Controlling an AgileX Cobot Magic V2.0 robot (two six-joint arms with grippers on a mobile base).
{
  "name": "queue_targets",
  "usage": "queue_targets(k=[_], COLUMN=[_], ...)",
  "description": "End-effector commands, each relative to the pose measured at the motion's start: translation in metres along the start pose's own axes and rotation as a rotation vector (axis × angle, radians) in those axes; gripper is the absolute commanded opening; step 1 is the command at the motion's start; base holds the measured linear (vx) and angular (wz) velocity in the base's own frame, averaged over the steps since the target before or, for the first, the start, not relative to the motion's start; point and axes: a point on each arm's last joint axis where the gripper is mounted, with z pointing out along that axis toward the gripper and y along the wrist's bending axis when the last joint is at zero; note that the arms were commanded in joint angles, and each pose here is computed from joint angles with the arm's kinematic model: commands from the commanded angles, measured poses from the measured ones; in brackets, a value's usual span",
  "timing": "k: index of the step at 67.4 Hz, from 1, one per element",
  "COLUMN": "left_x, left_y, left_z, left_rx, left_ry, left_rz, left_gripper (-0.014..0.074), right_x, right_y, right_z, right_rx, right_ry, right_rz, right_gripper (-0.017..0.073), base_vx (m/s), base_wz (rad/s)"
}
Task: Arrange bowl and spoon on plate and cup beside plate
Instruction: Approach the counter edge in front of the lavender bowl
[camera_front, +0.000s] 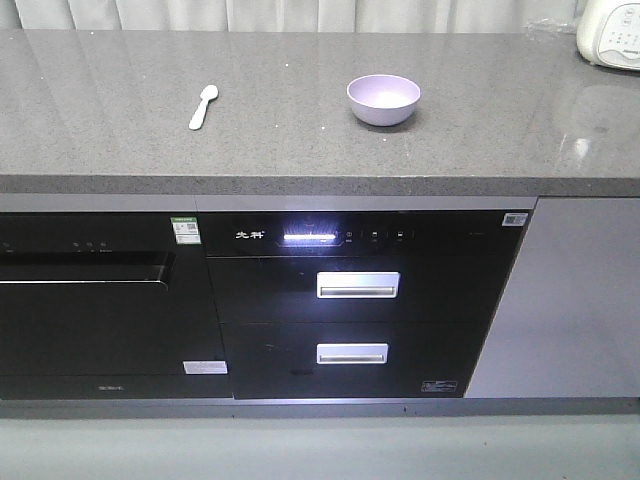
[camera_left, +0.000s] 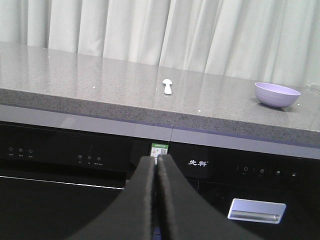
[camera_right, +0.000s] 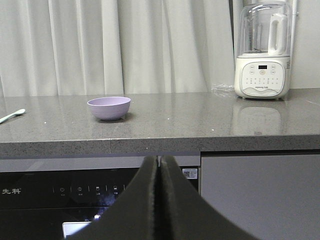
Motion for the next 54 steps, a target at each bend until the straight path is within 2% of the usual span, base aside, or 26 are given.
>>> queue_targets(k=[1, 54], left_x=[-0.0007, -0.0007], left_y=[-0.0008, -0.0008], left_z=[-0.0003, -0.0003], left_rx=[0.016, 0.016], left_ry=[-0.071, -0.071], left_rz=[-0.008, -0.008], left_gripper=[-0.0006, -0.0006], right_x=[-0.0049, -0.0049], right_y=[0.0003, 0.0003], right_z=[-0.0008, -0.0008], right_rx=[-0.005, -0.005], right_ry=[-0.078, -0.078], right_rz=[-0.01, -0.01], right_gripper=[-0.0004, -0.0004], base_vx=[0.06, 0.06], base_wz=[0.0, 0.0])
